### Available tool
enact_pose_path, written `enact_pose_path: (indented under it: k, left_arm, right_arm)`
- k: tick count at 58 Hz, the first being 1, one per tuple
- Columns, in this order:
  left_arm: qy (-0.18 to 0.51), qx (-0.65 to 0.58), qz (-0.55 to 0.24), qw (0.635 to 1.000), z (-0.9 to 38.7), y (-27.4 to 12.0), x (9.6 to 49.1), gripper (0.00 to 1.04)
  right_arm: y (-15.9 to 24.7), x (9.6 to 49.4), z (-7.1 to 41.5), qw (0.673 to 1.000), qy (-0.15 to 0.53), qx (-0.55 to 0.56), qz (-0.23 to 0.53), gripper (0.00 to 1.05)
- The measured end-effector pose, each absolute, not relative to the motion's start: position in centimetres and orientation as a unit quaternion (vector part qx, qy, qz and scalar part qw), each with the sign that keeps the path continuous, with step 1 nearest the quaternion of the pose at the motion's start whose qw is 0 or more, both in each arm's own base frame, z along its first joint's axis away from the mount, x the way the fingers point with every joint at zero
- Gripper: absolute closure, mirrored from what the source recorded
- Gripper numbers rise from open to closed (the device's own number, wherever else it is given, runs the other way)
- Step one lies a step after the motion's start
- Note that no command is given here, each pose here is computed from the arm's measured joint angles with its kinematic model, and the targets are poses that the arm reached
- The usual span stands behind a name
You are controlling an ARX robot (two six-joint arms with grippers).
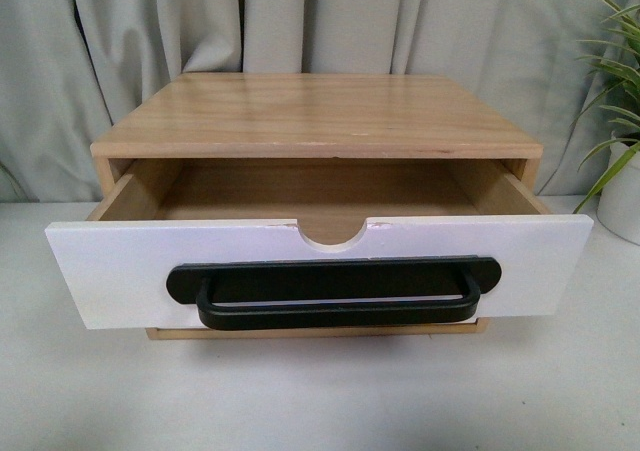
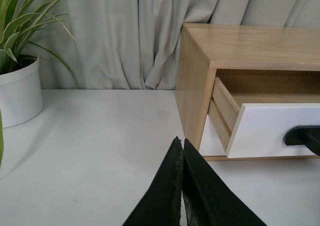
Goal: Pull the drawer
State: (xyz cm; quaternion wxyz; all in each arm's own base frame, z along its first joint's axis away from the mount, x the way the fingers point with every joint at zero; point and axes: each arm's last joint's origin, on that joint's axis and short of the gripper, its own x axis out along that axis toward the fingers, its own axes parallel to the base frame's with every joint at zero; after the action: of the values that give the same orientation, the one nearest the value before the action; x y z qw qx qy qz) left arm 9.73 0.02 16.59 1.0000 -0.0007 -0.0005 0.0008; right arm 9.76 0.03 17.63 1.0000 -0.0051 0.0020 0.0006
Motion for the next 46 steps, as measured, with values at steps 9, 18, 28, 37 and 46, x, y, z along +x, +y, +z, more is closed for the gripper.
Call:
enact_pose_path:
  k: [9, 18, 28, 37, 46]
  left_arm:
    - [-0.001, -0.001, 0.001, 1.0, 16.6, 0.0, 9.7, 1.01]
    - [-0.001, -0.001, 0.001, 1.0, 16.6, 0.0, 9.7, 1.01]
    - [-0.001, -0.001, 0.001, 1.0, 16.6, 0.0, 9.7, 0.98]
    - [-0.001, -0.001, 0.001, 1.0, 16.6, 0.0, 9.7, 0.71]
    - [-0.001, -0.001, 0.001, 1.0, 16.6, 0.0, 9.7, 0.43]
  right_arm:
    - [0.0, 9.8, 16.5, 1.0, 0.001, -0.005, 0.0, 1.04]
    - [0.0, 9.8, 16.5, 1.0, 0.0, -0.005, 0.0, 1.04]
    - [0.0, 9.8, 16.5, 1.0, 0.0, -0.005, 0.0, 1.04]
    - [0.0, 9.8, 16.5, 1.0, 0.0, -0.005, 0.0, 0.8]
    - [0.0, 9.8, 16.5, 1.0, 0.0, -0.005, 0.0, 0.51]
